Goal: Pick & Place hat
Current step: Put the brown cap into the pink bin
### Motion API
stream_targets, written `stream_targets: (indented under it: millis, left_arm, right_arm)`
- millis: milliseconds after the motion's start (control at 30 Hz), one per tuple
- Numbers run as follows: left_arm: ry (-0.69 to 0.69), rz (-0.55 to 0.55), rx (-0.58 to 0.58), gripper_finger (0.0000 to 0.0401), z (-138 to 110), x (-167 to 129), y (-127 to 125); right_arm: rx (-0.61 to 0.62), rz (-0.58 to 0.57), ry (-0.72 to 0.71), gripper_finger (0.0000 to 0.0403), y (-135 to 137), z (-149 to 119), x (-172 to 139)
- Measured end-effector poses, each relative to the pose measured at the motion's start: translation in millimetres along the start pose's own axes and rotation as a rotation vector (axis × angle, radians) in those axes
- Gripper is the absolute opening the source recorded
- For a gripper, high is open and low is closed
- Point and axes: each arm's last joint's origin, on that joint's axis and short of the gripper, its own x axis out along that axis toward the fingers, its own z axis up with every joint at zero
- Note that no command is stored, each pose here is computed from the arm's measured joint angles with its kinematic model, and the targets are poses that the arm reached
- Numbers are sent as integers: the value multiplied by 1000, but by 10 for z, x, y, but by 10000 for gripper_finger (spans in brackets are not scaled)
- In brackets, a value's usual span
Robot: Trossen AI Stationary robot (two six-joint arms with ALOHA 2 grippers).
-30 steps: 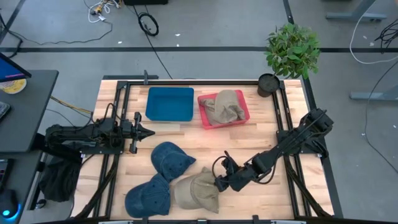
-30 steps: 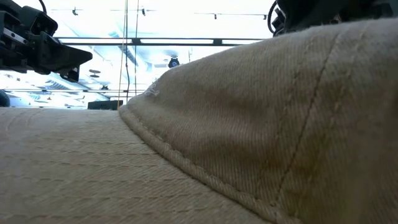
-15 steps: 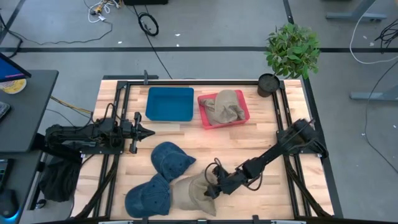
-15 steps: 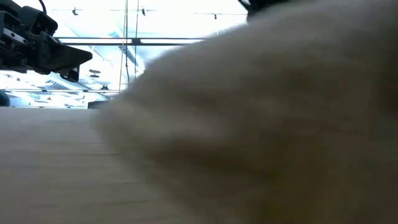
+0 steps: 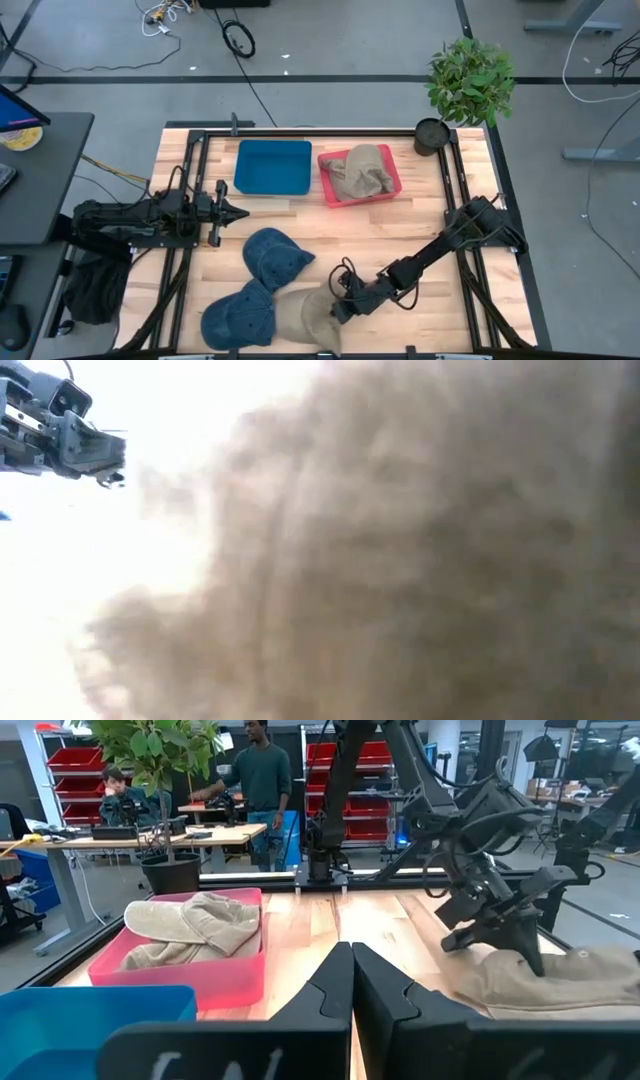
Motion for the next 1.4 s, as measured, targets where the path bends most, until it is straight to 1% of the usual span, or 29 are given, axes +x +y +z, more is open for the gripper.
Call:
stream_targets:
  millis: [67,167,300,367,467,567,667,833,1033,1300,1400]
  left_arm:
    - [0,0,0,3,0,0,0]
    - [0,0,0,3,1,0,0]
    - [0,0,0,3,0,0,0]
    - [0,0,0,3,0,0,0]
    - [-1,0,0,3,1,0,0]
    - [0,0,0,3,0,0,0]
    - [-2,0,0,3,2,0,0]
    - [2,0,0,3,-3,0,0]
    - [0,0,0,3,1,0,0]
    - [0,0,0,3,0,0,0]
    - [0,0,0,3,0,0,0]
  right_arm:
    - [-11,-13,-13,8,33,13,-63]
    - [-48,-5,-39,5,162,43,-221]
    - [-107,-55,-60,3,250,93,-432]
    - [-120,-55,-76,3,319,137,-553]
    - [-134,-81,-134,2,388,229,-741]
    - [-128,-98,-234,1,456,335,-940]
    - [-117,-94,-369,1,529,455,-1130]
    - [-108,-59,-580,2,640,678,-1358]
    - [-63,-58,-747,4,674,968,-1533]
    - [7,-54,-1047,5,703,1357,-1684]
    - [22,-81,-1107,5,666,1528,-1725]
